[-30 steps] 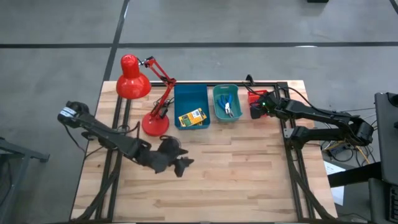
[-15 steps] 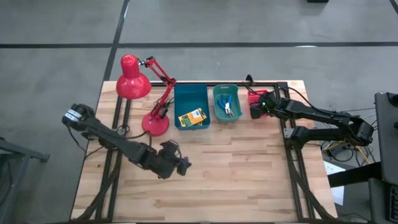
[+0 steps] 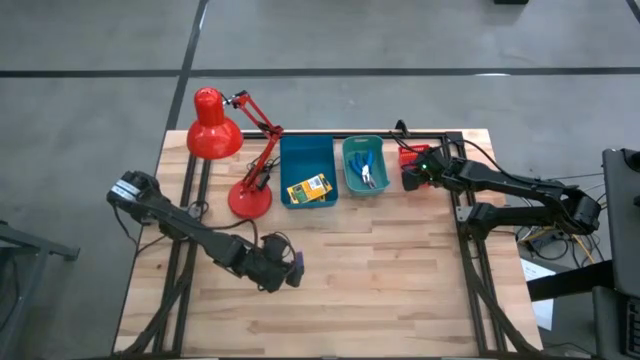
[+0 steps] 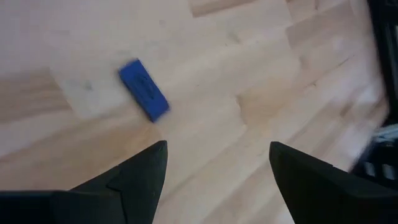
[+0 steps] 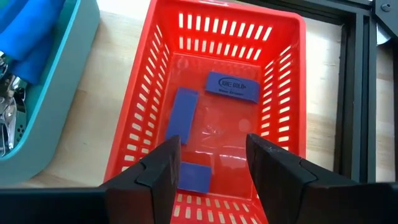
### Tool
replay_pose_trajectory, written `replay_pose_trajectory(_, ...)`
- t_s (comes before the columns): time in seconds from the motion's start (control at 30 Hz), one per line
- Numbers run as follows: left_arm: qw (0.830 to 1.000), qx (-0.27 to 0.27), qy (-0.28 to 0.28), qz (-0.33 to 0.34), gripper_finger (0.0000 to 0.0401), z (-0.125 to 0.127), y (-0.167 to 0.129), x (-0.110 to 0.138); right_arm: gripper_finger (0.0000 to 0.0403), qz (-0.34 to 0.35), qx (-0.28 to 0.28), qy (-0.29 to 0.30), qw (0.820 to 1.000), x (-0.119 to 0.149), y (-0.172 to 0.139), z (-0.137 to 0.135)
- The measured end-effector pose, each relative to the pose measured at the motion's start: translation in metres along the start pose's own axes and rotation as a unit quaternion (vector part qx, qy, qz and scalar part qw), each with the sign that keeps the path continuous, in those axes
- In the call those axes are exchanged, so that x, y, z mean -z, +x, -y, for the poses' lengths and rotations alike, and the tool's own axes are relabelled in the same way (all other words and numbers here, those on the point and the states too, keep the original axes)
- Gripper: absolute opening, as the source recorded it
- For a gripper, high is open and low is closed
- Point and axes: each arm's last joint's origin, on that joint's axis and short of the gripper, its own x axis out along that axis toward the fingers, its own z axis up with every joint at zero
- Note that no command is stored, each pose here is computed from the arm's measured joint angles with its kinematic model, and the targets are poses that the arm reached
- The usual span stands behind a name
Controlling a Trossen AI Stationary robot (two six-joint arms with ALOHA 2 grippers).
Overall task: Pick & Place School Supplies
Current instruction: Put the blue eraser into the red bin
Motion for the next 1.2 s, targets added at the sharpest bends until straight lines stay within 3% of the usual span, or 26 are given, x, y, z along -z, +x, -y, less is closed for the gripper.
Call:
replay_pose_trajectory(0.3, 0.997, 0.012, -0.073, -0.019, 0.0287, 0.002, 0.000, 0.002, 0.0176, 0.000, 0.000, 0.000, 1.000, 0.000, 0.000, 0.000)
replay_pose_trajectory(0.53, 0.989, -0.039, -0.146, 0.005, 0.0287, -0.010, 0.003, -0.003, 0.0176, 0.001, 0.000, 0.001, 1.000, 0.000, 0.000, 0.000)
replay_pose_trajectory(0.97, 0.988, -0.057, -0.139, 0.023, 0.0287, -0.014, 0.014, -0.015, 0.0176, 0.001, 0.000, 0.000, 1.000, 0.000, 0.000, 0.000)
replay_pose_trajectory(1.2, 0.991, -0.035, -0.131, 0.015, 0.0287, -0.009, 0.034, -0.010, 0.0176, 0.001, 0.000, 0.000, 1.000, 0.000, 0.000, 0.000)
